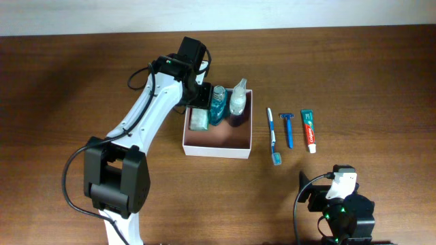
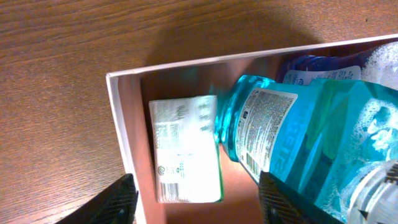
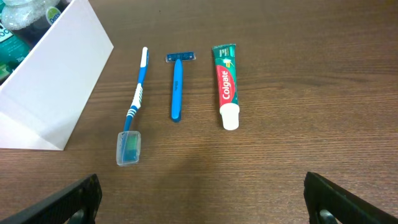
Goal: Pack container
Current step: 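Place the soap bar into the box's left side, release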
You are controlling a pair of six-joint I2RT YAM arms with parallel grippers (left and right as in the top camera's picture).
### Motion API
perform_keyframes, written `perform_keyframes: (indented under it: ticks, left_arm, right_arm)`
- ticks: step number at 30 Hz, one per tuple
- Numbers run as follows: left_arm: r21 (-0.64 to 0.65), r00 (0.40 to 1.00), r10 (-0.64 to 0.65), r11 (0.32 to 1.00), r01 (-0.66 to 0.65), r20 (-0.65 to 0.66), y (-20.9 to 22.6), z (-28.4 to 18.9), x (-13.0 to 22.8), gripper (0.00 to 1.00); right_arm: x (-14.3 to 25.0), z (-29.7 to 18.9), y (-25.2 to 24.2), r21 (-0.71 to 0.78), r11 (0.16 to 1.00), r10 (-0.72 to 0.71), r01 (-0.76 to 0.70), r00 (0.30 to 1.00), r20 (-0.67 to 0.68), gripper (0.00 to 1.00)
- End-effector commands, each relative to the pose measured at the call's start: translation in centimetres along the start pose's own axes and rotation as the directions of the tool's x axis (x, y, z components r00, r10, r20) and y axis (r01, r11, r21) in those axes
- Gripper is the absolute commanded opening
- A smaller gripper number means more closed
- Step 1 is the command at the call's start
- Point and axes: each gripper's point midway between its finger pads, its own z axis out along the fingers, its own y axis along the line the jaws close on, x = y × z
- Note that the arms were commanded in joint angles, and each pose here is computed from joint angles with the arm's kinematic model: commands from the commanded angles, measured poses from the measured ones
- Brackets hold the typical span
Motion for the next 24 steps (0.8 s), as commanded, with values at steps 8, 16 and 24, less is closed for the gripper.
perform_keyframes:
  ticks: [8, 16, 24]
  left_arm:
    - [0.006, 0.999, -0.034, 0.999, 0.034, -0.014, 1.0, -3.3, -0.1, 0.65]
    - [0.018, 0.998, -0.036, 0.999, 0.035, 0.06, 0.7, -12.8, 0.2, 0.64]
    - [-0.117, 0.998, -0.013, 0.993, 0.02, 0.06, 2.4, -17.4, 3.4, 0.74]
  right_arm:
    - [0.1, 0.1, -0.2, 0.007, 1.0, 0.011, -0.011, 1.0, 0.003, 0.99]
    - [0.1, 0.1, -0.2, 0.007, 1.0, 0.011, -0.011, 1.0, 0.003, 0.99]
    - [0.1, 0.1, -0.2, 0.007, 1.0, 0.011, -0.011, 1.0, 0.003, 0.99]
